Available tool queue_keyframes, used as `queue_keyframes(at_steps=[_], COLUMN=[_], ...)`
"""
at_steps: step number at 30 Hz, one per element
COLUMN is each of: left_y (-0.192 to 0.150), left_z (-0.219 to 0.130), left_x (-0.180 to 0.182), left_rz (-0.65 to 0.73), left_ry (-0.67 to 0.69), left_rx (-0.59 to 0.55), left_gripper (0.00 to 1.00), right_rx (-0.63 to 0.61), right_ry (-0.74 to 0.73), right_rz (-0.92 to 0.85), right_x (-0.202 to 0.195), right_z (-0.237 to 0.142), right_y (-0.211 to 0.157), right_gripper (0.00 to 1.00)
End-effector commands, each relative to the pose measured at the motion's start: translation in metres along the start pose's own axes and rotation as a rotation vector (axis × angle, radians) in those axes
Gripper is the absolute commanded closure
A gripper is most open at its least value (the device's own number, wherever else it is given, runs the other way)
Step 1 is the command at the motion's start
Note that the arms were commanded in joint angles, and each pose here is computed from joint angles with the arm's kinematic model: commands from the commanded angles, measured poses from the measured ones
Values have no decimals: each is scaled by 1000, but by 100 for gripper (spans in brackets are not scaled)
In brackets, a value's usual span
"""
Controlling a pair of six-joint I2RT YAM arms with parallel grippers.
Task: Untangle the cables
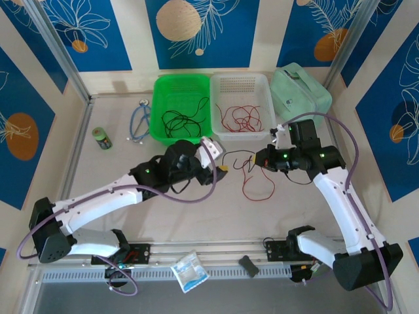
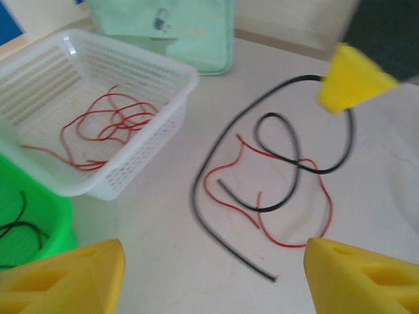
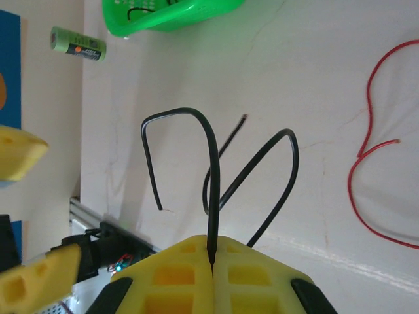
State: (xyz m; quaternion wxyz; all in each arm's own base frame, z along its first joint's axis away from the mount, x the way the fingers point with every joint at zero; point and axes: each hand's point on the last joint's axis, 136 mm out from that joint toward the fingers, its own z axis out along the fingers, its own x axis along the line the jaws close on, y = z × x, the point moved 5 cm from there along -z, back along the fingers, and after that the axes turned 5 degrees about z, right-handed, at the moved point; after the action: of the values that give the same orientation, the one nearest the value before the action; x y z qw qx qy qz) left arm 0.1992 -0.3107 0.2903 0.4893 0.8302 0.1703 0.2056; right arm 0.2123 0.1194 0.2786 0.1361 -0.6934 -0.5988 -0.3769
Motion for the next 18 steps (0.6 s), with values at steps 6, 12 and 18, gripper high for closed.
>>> queue_keyframes(at_steps=[6, 12, 18], left_y=[16, 10, 5], left_z=[9, 37, 64], left_x=[-35, -42, -39], left_rz=[188, 234, 267], left_ry=[-61, -96, -47], left_rx=[-25, 18, 56], left_gripper=[33, 36, 39], right_rx=[65, 75, 76], right_ry=[83, 104, 124], right_rz=[-29, -32, -44], right_x=[15, 17, 22], right_z=[-5, -7, -12], right_y=[-1, -4, -7], right_gripper=[100, 100, 100])
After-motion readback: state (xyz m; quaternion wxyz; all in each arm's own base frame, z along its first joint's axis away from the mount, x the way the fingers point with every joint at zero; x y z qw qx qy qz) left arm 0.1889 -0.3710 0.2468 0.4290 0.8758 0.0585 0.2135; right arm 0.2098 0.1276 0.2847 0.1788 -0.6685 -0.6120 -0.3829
